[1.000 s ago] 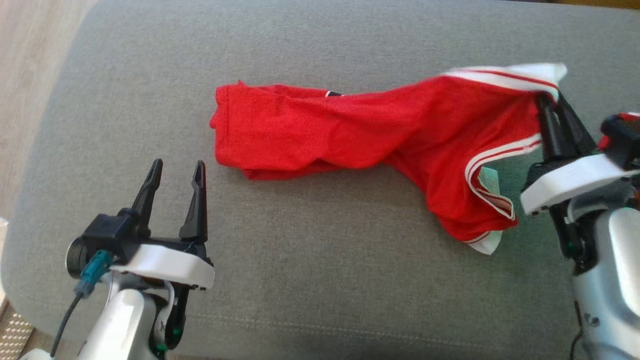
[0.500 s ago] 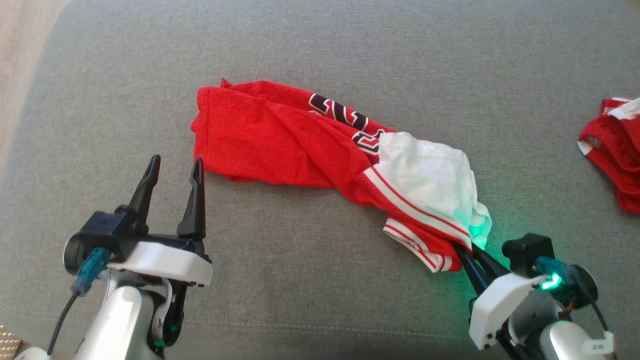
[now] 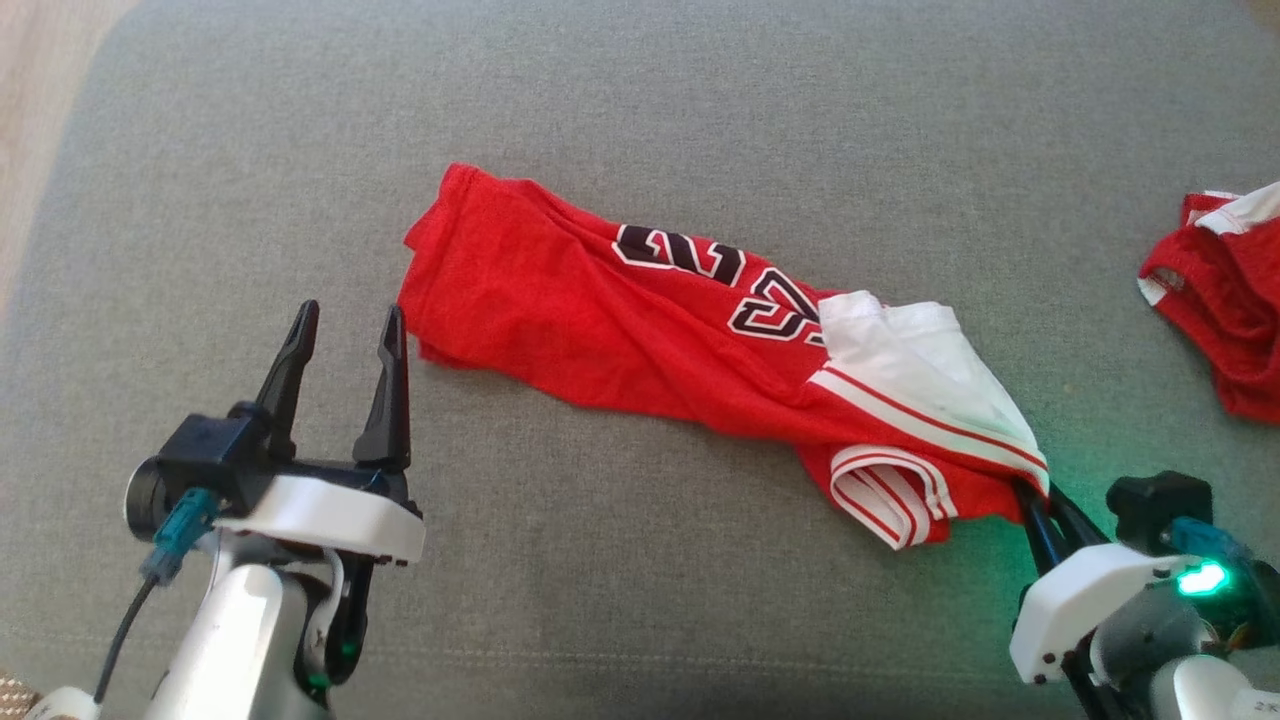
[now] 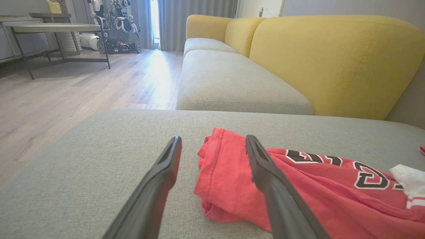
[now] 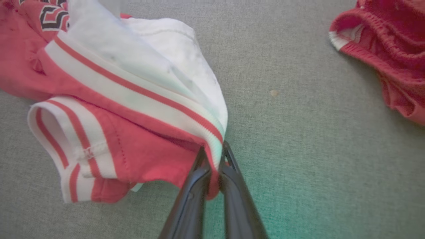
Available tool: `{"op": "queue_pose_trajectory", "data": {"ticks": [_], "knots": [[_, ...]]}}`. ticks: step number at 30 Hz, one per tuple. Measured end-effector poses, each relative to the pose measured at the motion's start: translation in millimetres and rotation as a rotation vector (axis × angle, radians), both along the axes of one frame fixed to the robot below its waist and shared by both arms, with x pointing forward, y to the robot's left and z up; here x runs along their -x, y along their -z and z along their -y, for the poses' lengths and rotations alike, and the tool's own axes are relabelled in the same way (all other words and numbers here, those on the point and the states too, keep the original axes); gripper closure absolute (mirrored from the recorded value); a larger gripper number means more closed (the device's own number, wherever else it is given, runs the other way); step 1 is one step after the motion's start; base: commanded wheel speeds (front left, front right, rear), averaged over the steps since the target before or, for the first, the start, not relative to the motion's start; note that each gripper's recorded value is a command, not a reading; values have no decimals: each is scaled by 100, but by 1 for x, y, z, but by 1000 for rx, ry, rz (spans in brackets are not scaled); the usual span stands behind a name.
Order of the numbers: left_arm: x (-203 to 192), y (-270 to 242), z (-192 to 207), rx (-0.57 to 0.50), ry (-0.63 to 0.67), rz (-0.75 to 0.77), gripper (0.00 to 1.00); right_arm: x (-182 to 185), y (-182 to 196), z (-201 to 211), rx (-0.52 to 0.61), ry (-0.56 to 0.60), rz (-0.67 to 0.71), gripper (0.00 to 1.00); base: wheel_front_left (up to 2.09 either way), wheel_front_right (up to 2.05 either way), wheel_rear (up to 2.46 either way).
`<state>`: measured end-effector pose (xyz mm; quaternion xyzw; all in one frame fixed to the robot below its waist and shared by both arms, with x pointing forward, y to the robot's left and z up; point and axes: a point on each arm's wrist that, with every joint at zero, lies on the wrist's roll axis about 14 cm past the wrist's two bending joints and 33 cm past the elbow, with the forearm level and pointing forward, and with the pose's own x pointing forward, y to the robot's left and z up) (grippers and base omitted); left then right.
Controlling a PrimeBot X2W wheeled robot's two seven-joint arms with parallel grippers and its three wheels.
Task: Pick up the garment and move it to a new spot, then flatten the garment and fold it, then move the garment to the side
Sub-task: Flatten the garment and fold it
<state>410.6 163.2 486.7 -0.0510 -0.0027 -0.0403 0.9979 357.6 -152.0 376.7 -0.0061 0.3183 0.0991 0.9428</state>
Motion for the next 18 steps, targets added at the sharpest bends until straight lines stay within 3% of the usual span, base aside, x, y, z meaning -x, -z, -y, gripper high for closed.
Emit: {"op": "queue_pose_trajectory", "data": {"ticks": [8,10,18], "knots": [[2,-2,1,7,-4,4,0,2,-1,-8,-25,1,-6,100,0,0,0],[2,-3,1,8,-2,7,0,2,-3,-12,-57,14,3,0,0,0,0],[7,-11,4,9,5,27,0,-18,-54,7,-115,104,235,0,0,0,0]]}}
